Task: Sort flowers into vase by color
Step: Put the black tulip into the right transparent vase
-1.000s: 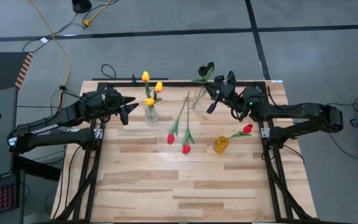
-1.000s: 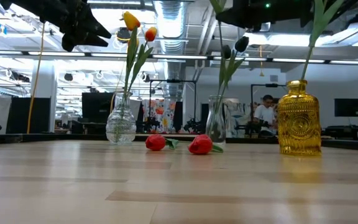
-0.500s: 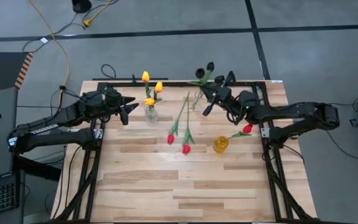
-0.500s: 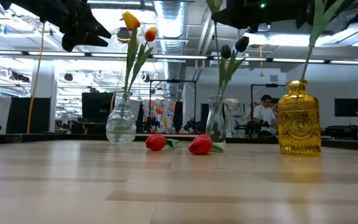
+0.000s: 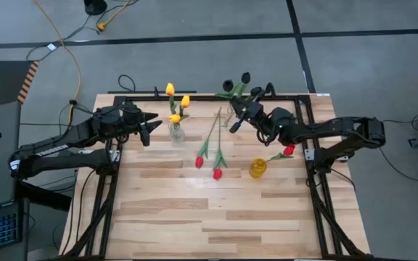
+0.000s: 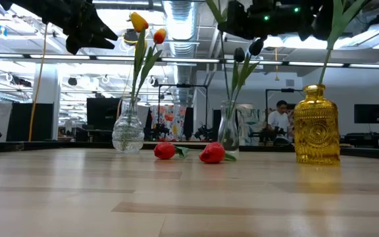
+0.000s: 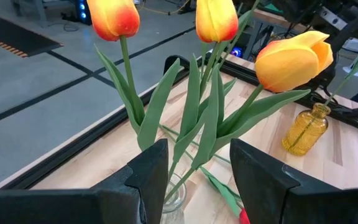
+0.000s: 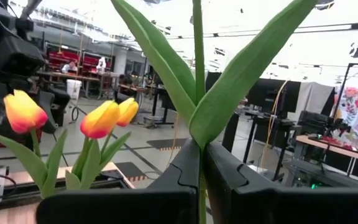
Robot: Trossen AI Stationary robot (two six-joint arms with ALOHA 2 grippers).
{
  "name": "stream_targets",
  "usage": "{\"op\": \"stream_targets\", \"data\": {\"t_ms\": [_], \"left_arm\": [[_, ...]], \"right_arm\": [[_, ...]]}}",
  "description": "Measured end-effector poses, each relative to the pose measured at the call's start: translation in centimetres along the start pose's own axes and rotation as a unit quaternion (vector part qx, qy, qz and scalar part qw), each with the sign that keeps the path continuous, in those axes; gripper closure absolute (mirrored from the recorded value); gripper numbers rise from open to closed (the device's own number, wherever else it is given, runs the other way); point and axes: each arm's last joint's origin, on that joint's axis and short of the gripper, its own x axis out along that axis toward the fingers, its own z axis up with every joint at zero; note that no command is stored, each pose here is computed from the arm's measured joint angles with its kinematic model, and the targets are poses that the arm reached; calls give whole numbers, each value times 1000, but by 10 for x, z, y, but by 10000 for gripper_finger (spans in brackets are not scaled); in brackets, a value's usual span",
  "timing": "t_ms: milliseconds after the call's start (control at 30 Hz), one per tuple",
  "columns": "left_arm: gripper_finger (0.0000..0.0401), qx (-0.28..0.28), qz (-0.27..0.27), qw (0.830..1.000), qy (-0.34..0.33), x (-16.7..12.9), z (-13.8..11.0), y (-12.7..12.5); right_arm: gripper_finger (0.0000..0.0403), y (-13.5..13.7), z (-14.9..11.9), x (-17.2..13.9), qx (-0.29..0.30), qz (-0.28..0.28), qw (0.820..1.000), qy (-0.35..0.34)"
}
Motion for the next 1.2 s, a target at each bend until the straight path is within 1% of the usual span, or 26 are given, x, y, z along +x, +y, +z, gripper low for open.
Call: {"op": "stream_targets", "data": {"t_ms": [133, 267, 600, 800, 1200], "left_arm": [[241, 0, 0, 1000, 0, 0, 0, 0], [241, 0, 0, 1000, 0, 0, 0, 0], [241, 0, 0, 1000, 0, 0, 0, 0], [241, 0, 0, 1000, 0, 0, 0, 0], [241, -1, 0, 1000, 0, 0, 0, 0]], "right_arm": [[367, 1, -5, 2, -2, -4, 1000, 4], [367, 1, -8, 2, -8, -23, 999, 23], [362, 2, -14, 2, -21, -15, 998, 50], [349, 2, -14, 2, -22, -15, 998, 52], [347, 1, -15, 2, -23, -17, 998, 53]]}}
